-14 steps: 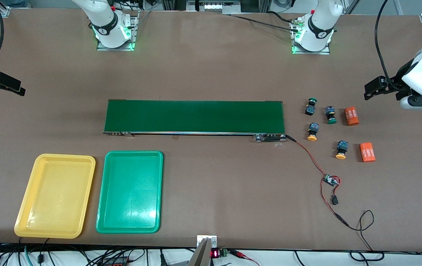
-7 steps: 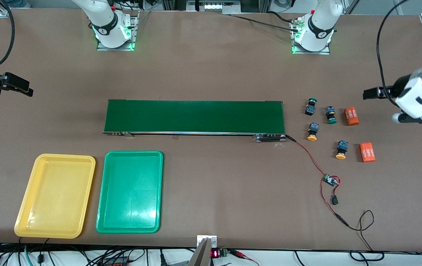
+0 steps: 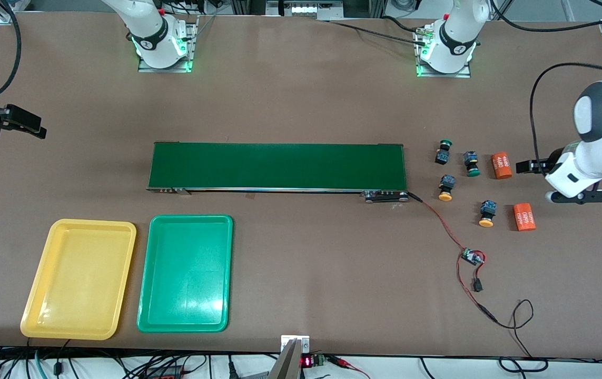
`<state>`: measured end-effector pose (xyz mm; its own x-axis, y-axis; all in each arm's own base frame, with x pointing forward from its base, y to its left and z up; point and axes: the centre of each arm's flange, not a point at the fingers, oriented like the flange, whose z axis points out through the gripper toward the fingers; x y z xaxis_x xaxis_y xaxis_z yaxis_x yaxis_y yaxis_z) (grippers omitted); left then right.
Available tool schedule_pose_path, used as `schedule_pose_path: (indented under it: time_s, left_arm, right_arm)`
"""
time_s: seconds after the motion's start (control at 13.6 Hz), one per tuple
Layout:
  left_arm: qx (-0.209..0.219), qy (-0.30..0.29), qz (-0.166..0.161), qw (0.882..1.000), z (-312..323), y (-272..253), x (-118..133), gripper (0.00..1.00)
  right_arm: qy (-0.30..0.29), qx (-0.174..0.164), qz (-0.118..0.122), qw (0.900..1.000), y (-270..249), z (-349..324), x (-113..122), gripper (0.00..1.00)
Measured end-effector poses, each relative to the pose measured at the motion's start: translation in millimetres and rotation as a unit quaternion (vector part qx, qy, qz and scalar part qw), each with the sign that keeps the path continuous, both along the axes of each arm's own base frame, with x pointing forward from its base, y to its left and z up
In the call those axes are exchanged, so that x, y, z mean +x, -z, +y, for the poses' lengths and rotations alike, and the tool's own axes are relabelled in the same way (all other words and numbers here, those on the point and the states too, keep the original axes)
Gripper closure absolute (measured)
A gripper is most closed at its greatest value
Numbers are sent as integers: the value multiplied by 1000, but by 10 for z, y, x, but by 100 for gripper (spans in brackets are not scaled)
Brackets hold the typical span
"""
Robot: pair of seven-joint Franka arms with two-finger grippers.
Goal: Sort buttons by color to trays
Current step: 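Carry the orange cylinder in the left gripper toward the green belt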
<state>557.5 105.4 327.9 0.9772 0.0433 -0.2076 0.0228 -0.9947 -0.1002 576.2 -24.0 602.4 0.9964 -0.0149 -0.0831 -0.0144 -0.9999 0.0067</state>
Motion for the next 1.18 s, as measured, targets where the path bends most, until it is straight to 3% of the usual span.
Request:
schedule_pose_path:
  time_s: [0.29,0.74,1.03,1.18]
  left_arm:
    - [-8,-3,-52,999,137,728,-442,3]
    - [-18,-13,-87,996,317,1508,-959,10]
    - [-21,-12,-82,996,280,1586,-994,51]
    - [-21,-12,-74,997,279,1527,-977,51]
  right_arm:
    - [0,0,0,1000,3,-1,4,0]
    - [0,-1,-2,1000,4,-5,11,0]
    - [0,-1,-4,1000,3,-7,15,0]
    - [0,-1,-5,1000,1,-4,17,0]
